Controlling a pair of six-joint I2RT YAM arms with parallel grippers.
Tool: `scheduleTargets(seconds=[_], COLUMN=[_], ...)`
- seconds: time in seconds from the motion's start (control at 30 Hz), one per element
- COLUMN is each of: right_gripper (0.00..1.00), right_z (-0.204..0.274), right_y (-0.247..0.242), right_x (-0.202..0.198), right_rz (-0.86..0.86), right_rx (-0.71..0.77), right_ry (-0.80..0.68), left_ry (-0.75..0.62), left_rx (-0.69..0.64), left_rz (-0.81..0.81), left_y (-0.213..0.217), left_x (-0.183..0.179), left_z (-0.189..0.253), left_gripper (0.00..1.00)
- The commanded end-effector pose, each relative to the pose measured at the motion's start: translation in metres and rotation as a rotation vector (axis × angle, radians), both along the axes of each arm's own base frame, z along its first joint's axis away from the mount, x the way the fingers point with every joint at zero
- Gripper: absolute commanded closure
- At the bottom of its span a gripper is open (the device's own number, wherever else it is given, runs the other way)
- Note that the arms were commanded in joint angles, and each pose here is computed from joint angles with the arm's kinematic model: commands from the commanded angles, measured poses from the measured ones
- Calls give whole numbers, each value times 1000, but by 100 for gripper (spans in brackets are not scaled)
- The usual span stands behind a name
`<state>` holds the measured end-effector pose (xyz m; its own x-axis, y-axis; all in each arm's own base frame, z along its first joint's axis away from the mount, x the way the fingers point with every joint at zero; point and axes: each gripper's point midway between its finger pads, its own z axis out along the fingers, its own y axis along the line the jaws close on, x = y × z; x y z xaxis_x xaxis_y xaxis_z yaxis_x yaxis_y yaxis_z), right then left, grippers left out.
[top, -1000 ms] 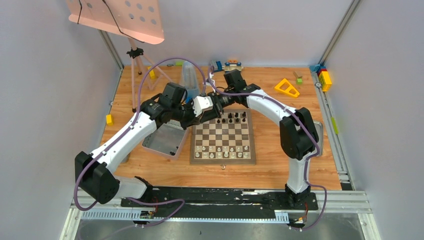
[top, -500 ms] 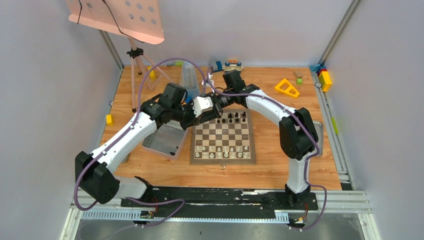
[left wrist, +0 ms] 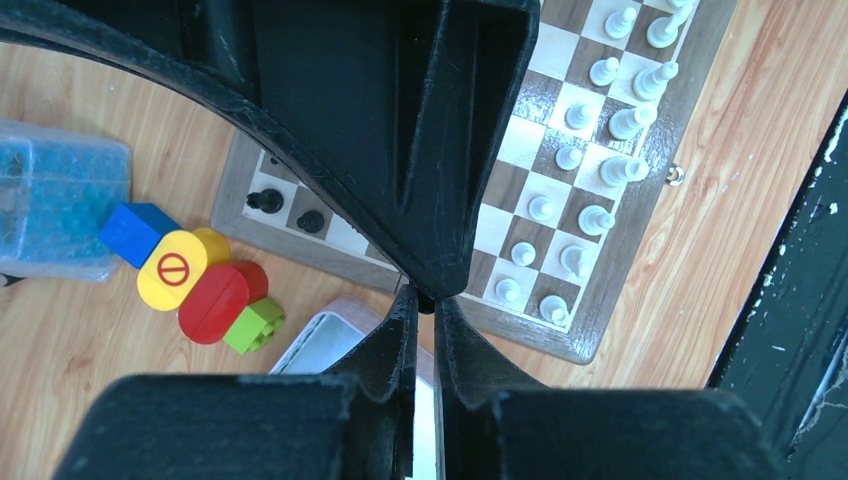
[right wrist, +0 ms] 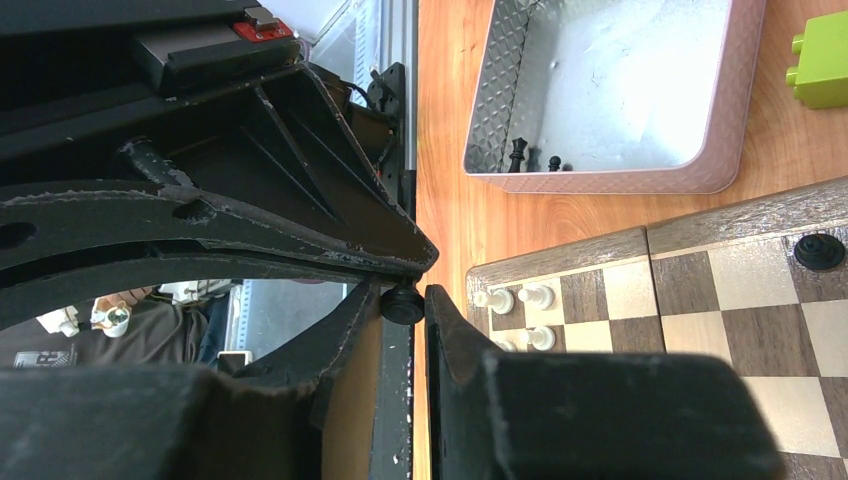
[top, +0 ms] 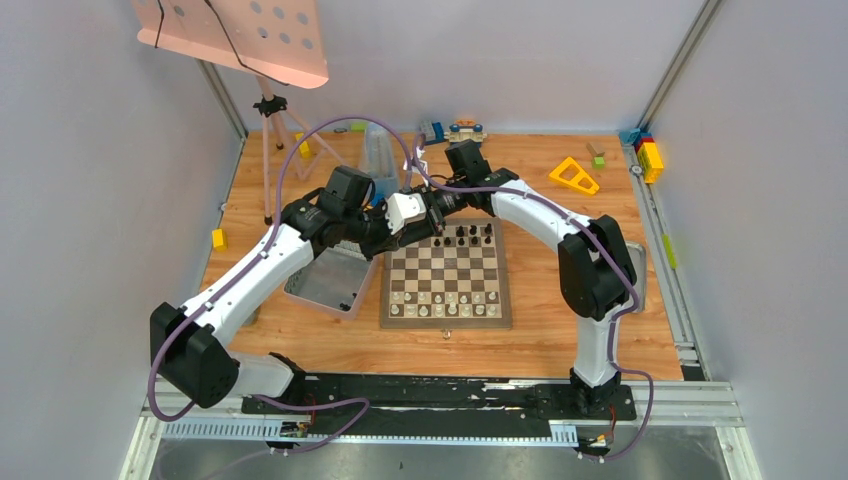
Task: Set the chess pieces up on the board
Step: Place the chess piece on the chessboard.
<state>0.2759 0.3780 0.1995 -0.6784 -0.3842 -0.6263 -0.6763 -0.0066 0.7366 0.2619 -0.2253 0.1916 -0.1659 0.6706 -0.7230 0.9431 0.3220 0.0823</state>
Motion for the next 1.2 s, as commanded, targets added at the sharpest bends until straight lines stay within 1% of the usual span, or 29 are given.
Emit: scheduleTargets(seconds=[0.0,0.07,0.1,0.13,0.23,0.4,0.53,0.6,0.63,0.67,0.7,0.73,0.77,0.8,0.83,0.87,0.93,1.07,1.17], right_gripper=[91,97,99,100,100,100,100,100,100,100,100,100,100,100,100,100,100,100,100], right_z=[12,14,14,16,18,24,30,35,37,40,43,47,51,55,59,62,70,89,99], right_y=[5,4,3,2,-1,-11,-21,-26,-29,-32,-34,-37,-40,-43,-46,-49,-54,-62,-65], right_x=[-4,-3,-2,0,4,12,19,22,24,25,27,29,30,33,34,35,37,40,40], right_rz=[37,27,22,15,-7,-52,-96,-115,-126,-136,-144,-154,-162,-172,-179,-186,-195,-182,-151], right_rx=[44,41,39,38,30,22,15,15,15,17,20,24,28,32,37,41,55,109,155], right_ry=[-42,-57,-62,-67,-80,-109,-127,-140,-145,-151,-156,-161,-166,-172,-177,-179,-174,-147,-106], left_ry=[-25,-31,-37,-43,-64,-103,-136,-141,-137,-146,-145,-154,-155,-161,-163,-167,-174,-168,-150], left_rx=[-16,-18,-24,-26,-35,-38,-55,-77,-87,-99,-106,-116,-123,-129,-134,-142,-161,-234,-316], left_rz=[15,24,27,30,42,100,175,209,229,240,259,265,273,277,278,273,239,86,-59], left_y=[-3,-2,-3,-3,-4,0,7,11,14,15,18,19,21,21,22,21,17,-6,-28], left_x=[3,5,5,6,11,24,36,39,41,42,44,45,46,47,48,48,46,36,26], left_z=[5,6,8,9,17,33,50,60,62,68,71,76,79,83,85,89,95,104,109], left_gripper=[100,97,93,91,84,79,71,63,57,53,47,44,37,27,22,11,2,0,0])
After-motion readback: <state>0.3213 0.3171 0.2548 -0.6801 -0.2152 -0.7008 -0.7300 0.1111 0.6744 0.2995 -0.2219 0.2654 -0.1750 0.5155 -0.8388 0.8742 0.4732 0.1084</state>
